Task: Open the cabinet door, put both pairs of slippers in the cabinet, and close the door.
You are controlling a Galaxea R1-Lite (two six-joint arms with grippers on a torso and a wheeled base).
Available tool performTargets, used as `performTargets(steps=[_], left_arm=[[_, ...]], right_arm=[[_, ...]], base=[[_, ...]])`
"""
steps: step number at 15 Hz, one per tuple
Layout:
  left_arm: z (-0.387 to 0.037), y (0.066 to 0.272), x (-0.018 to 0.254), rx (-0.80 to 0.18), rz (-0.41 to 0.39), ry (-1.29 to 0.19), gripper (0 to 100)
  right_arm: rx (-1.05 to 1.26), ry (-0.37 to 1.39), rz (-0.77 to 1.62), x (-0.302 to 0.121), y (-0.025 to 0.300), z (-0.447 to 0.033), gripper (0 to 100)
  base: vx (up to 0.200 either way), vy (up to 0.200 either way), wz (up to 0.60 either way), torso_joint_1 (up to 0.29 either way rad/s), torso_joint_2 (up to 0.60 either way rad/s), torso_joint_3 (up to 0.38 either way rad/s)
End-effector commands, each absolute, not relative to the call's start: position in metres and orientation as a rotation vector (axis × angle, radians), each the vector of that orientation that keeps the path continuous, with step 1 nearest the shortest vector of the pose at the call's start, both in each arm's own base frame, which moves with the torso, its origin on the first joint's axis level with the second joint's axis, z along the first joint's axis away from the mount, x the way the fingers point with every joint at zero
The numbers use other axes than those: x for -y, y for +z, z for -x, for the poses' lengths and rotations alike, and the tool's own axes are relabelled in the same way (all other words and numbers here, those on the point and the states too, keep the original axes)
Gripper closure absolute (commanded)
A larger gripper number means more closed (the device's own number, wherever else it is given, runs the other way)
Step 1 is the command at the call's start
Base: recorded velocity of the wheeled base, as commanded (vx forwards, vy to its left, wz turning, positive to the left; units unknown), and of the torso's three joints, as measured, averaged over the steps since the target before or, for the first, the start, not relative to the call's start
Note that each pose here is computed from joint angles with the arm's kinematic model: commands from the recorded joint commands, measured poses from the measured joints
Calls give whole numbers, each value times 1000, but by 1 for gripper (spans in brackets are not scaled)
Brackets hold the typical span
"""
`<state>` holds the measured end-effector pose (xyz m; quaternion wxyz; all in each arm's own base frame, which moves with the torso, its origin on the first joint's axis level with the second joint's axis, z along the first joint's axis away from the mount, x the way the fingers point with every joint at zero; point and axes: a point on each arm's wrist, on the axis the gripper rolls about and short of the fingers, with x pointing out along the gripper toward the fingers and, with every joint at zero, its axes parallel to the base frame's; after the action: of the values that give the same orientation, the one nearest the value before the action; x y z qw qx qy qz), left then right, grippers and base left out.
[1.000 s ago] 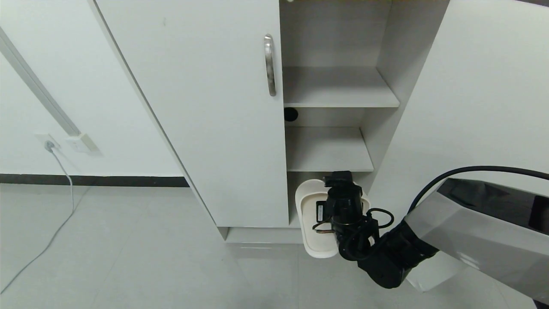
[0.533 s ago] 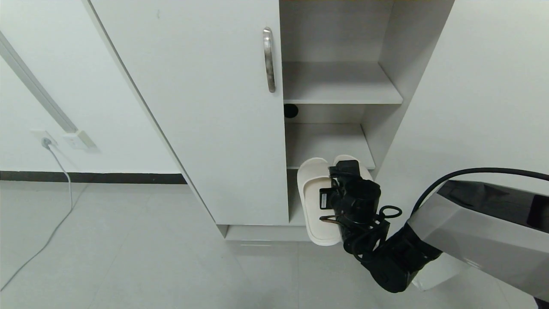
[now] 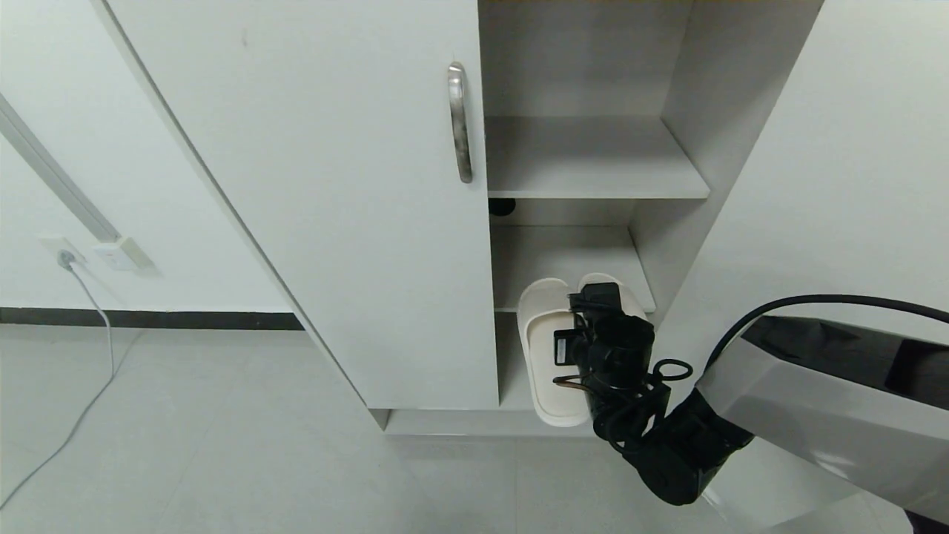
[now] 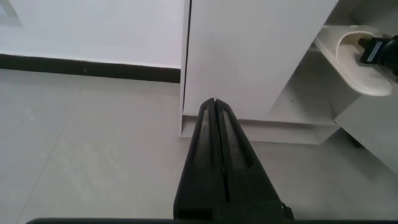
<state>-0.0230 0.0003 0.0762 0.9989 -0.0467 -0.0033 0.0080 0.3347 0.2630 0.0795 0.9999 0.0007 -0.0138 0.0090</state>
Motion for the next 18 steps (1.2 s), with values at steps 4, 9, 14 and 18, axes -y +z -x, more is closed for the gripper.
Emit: performTargets(steps=[4, 9, 14, 18], left_arm=[[23, 76, 0, 5, 94, 17, 100], [23, 76, 0, 5, 95, 17, 100], [23, 76, 0, 5, 95, 17, 100], [23, 76, 0, 5, 95, 17, 100]], right_arm=[[25, 21, 2, -264, 78, -335, 100], [17, 7, 8, -268, 75, -352, 100], [2, -51, 7, -267, 77, -395, 100], [18, -45, -6, -270, 87, -412, 100]], base=[[200, 0, 0, 5, 2, 0], [40, 0, 0, 1, 0, 0], [0, 0, 0, 0, 0, 0], [0, 0, 0, 0, 0, 0]])
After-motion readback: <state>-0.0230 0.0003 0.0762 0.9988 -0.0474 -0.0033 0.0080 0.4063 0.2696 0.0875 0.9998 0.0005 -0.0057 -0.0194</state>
